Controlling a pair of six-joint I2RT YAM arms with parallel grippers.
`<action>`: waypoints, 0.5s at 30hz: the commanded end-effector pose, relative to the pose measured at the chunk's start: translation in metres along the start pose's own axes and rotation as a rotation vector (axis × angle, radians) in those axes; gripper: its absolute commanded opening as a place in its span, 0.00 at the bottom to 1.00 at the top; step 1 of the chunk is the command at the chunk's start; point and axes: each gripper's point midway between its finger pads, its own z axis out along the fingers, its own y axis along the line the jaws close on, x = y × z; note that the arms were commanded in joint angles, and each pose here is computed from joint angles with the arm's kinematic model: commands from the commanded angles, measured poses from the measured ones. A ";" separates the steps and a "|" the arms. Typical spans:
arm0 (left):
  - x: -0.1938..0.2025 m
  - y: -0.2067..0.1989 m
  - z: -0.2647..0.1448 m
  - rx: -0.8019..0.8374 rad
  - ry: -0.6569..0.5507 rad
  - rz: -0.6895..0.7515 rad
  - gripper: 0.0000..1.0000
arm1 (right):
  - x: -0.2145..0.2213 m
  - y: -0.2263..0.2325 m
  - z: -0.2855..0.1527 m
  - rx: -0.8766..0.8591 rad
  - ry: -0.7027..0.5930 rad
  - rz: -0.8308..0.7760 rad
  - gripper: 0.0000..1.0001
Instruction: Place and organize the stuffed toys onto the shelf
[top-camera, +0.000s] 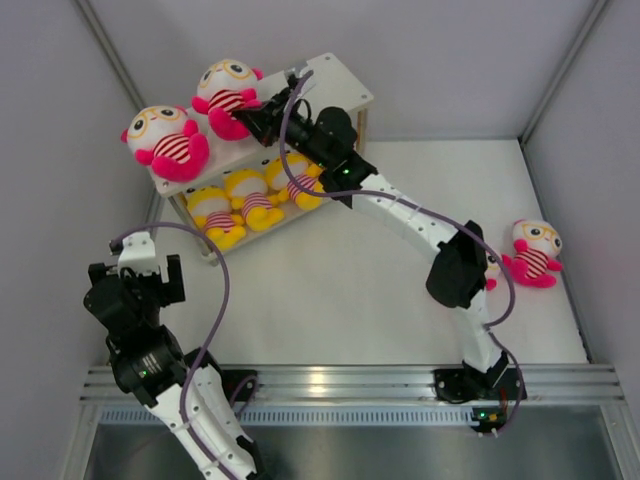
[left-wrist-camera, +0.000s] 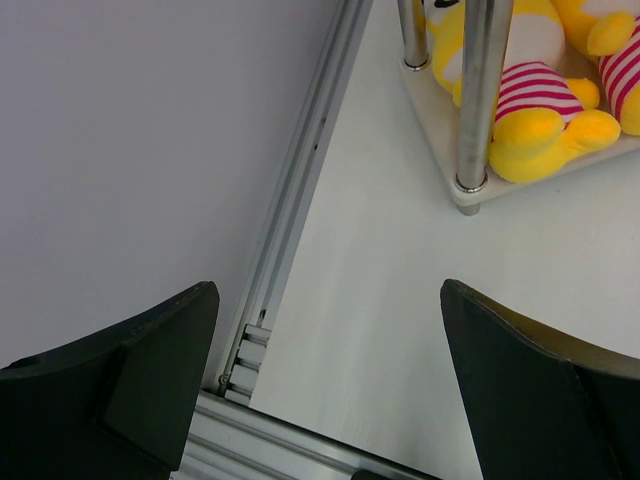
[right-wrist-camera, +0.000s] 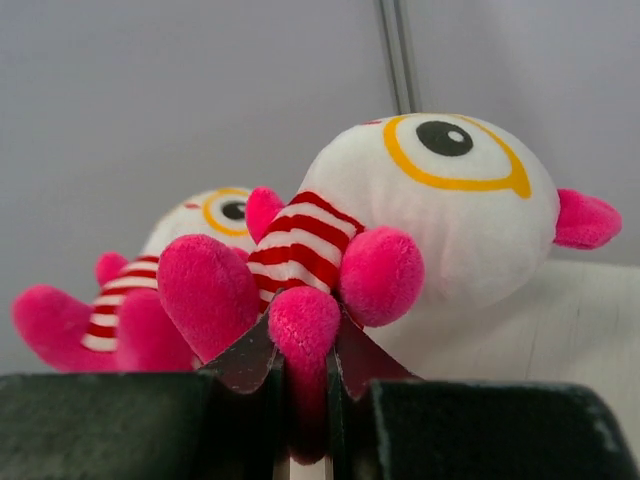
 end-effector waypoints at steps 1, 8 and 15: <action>-0.019 0.009 0.004 -0.030 -0.072 0.020 0.99 | -0.027 -0.003 0.011 0.010 -0.077 0.051 0.00; -0.018 0.006 0.005 -0.016 -0.072 0.021 0.99 | -0.016 -0.006 0.009 0.023 -0.060 0.062 0.00; -0.012 0.009 0.006 -0.036 -0.054 0.029 0.99 | -0.015 -0.002 -0.001 -0.010 -0.015 0.051 0.09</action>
